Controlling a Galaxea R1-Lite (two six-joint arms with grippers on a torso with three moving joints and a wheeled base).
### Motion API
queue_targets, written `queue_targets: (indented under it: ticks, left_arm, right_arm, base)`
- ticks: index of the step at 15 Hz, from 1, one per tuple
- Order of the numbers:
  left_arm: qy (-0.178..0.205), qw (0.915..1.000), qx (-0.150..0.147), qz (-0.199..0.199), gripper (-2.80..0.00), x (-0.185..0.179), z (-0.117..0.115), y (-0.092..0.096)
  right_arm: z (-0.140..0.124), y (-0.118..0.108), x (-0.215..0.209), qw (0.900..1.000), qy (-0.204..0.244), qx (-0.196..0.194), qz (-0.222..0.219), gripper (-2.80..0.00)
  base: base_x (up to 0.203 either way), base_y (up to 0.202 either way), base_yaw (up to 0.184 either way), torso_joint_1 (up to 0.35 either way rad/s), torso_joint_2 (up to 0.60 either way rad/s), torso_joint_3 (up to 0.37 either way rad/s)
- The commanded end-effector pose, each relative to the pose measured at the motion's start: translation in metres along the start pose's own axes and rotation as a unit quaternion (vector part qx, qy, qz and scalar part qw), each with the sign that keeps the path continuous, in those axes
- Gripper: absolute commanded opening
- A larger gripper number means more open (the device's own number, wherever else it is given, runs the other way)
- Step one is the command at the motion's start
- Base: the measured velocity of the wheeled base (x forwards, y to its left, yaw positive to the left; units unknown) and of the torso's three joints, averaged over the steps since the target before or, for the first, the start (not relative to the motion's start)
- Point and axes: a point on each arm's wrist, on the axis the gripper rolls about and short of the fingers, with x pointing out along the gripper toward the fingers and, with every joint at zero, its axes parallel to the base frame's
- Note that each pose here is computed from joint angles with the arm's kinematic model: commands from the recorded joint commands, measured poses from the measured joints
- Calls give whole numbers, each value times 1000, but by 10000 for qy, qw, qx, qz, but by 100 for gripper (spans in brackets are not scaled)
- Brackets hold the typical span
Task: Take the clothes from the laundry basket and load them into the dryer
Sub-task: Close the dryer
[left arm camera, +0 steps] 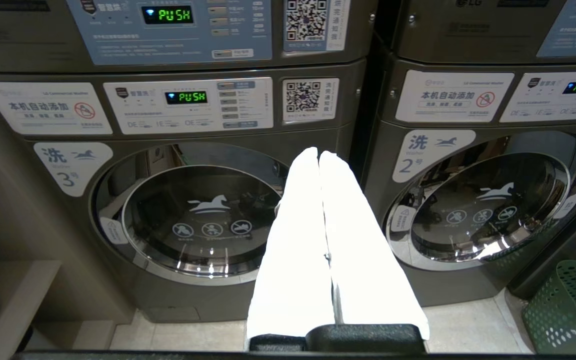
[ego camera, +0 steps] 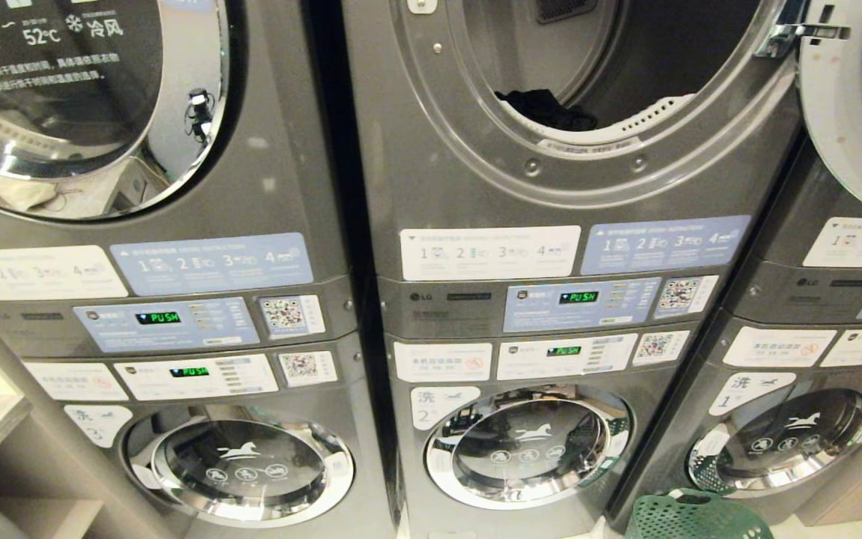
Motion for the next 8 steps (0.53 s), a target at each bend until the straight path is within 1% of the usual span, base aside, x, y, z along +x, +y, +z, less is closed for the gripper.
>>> queue_targets:
  ticks: [1, 8]
  left_arm:
    - [-4, 10000, 0, 6, -280, 0, 0, 0]
    - [-4, 10000, 0, 2, -280, 0, 0, 0]
  right_arm:
    - [0, 0, 0, 10000, -2, -1, -1, -280]
    - [0, 0, 0, 10000, -2, -1, -1, -280]
  base:
    - [0, -196, 1, 10, 5, 6]
    - [0, -196, 2, 4, 3, 1]
